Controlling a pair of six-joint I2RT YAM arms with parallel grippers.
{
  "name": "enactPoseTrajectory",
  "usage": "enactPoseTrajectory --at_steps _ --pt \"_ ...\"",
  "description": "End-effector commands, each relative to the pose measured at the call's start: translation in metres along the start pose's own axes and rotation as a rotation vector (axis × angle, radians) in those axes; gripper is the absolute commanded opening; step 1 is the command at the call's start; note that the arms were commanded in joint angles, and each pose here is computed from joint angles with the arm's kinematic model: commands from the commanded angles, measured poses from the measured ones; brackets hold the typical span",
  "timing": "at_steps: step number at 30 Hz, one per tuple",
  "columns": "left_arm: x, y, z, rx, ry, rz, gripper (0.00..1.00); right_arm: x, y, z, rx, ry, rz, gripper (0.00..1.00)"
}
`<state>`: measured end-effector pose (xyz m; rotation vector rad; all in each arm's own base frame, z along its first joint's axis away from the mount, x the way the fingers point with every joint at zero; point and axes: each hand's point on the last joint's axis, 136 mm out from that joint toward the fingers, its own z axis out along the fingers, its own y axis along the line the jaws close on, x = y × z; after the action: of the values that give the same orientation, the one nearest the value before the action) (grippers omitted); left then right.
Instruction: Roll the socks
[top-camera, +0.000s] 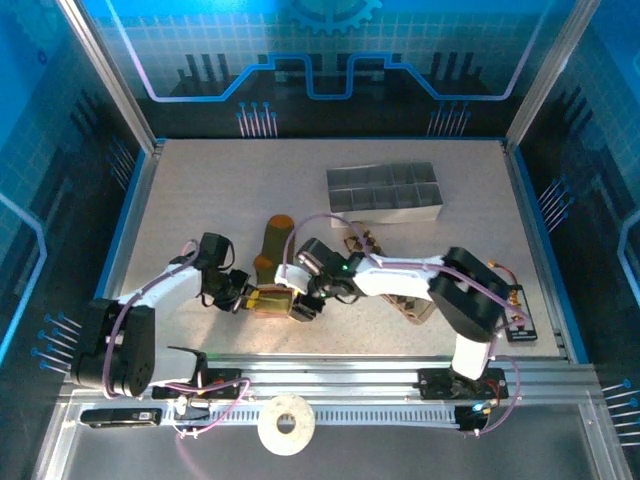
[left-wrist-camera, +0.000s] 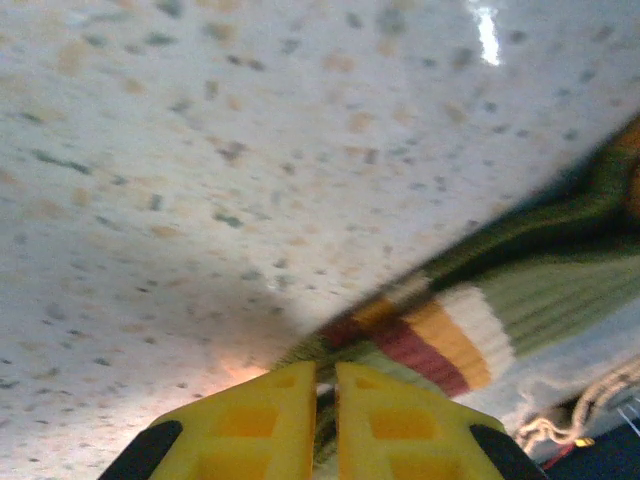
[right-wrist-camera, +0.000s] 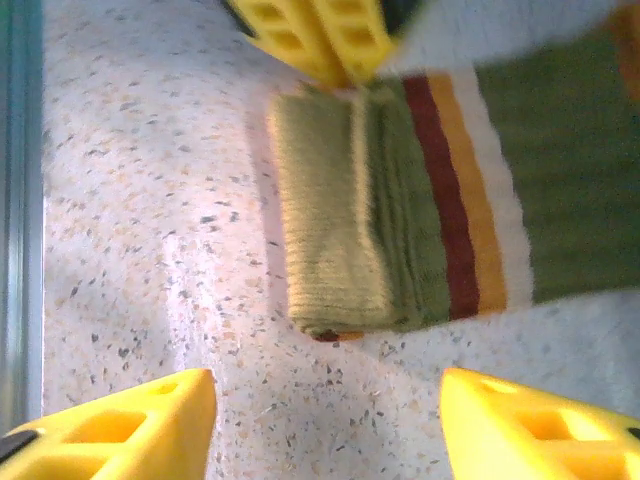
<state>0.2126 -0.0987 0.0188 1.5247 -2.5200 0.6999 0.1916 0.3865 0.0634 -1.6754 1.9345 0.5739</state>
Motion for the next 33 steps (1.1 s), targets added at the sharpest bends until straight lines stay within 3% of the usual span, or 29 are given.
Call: enactPoseTrajectory --at_steps 1,9,17,19,22,27,33 --pt "-0.002 0.011 0.000 -0.063 -0.009 0.019 0.14 -0.029 -0.010 0.001 0.207 -0.061 -0.347 0.62" --pt "-0.001 0.002 -0.010 -0.043 -0.020 0.037 0.14 -0.025 0.007 0.021 0.220 0.015 -0.515 0.59" --pt "0.002 -0.002 -0.027 -0.021 -0.050 0.049 0.14 -0.008 -0.010 0.051 0.287 0.110 -0.555 0.48" --pt "0.005 -0.003 -0.034 -0.012 -0.056 0.054 0.18 -0.005 -0.015 0.057 0.307 0.130 -0.541 0.44" --pt "0.012 -0.002 -0.043 0.014 -0.051 0.052 0.26 0.000 -0.021 0.062 0.297 0.146 -0.475 0.30" --pt "0.029 0.001 -0.040 0.100 0.022 0.014 0.44 -0.001 -0.017 0.061 0.224 0.131 -0.382 0.12" --pt "0.034 0.008 -0.027 0.123 0.077 -0.049 0.56 -0.005 -0.005 0.058 0.081 0.089 -0.241 0.06"
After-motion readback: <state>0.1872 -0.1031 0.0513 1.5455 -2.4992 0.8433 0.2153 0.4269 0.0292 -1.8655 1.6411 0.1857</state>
